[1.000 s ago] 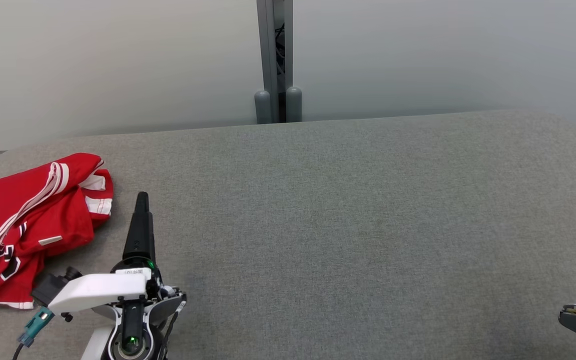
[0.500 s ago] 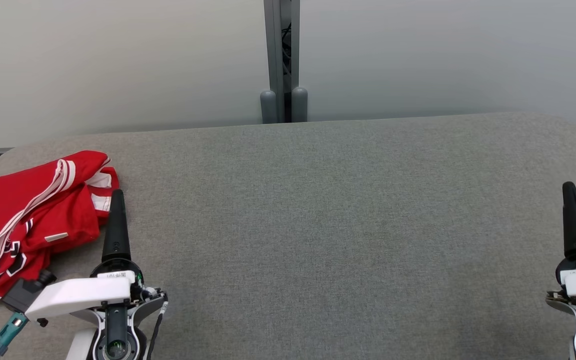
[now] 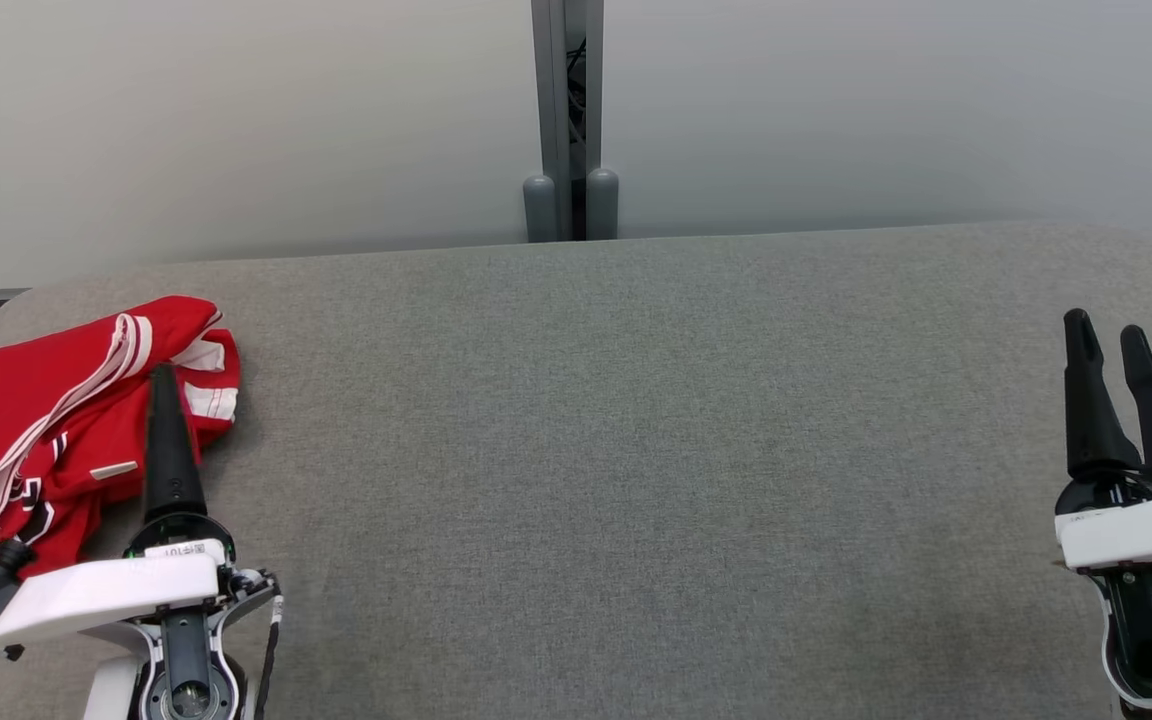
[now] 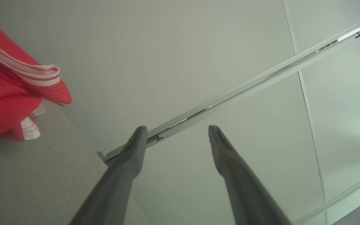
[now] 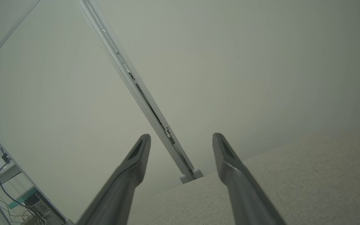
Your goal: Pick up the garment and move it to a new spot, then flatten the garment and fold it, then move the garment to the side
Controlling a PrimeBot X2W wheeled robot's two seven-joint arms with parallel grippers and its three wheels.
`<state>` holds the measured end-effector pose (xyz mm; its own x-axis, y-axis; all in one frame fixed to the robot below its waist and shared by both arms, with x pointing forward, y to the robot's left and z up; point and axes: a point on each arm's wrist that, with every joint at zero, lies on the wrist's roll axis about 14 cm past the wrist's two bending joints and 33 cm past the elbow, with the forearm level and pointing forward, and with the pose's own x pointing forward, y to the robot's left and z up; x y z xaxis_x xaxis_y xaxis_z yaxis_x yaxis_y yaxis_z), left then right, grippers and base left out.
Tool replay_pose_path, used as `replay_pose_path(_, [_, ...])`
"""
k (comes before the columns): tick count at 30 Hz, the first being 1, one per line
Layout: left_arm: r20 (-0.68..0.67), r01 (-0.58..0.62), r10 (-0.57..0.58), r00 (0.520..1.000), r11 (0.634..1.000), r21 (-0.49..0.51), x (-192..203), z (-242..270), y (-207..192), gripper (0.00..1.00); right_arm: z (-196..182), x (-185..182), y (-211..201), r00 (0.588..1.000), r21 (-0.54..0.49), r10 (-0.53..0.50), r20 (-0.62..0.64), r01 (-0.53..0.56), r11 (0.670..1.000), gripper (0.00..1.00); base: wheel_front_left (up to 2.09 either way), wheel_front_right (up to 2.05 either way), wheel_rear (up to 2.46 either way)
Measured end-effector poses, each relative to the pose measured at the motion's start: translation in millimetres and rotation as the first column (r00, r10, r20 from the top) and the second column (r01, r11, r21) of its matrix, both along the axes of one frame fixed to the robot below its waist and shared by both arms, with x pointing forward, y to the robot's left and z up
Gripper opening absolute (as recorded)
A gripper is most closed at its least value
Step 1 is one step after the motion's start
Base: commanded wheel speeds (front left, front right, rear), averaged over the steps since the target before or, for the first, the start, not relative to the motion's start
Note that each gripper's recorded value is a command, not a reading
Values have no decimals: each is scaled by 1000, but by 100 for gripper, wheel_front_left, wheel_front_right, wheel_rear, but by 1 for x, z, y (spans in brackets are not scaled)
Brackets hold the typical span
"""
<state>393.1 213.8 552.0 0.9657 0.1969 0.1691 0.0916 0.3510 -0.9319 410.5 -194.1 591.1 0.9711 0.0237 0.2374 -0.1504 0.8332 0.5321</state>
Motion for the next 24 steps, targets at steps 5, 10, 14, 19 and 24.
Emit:
replay_pose_path(5, [30,-32,30,999,995,97,-3,12,7,100,5,1,10,1000,-87,14,23,-12,996,100,0,0,0])
replay_pose_path(10, [37,-36,28,999,970,242,-8,18,3,100,12,0,21,998,-173,31,57,-20,985,100,0,0,0])
replay_pose_path(14, [40,-18,3,999,925,379,-10,23,-13,100,15,-1,24,996,-222,29,79,-11,975,100,0,0,0])
replay_pose_path(19, [15,5,-15,1000,861,509,-9,25,-34,100,14,-2,31,995,-290,45,89,-17,957,100,0,0,0])
replay_pose_path(24, [-34,31,-14,999,809,587,-8,14,-49,100,7,-4,34,996,-322,43,81,-15,947,100,0,0,0])
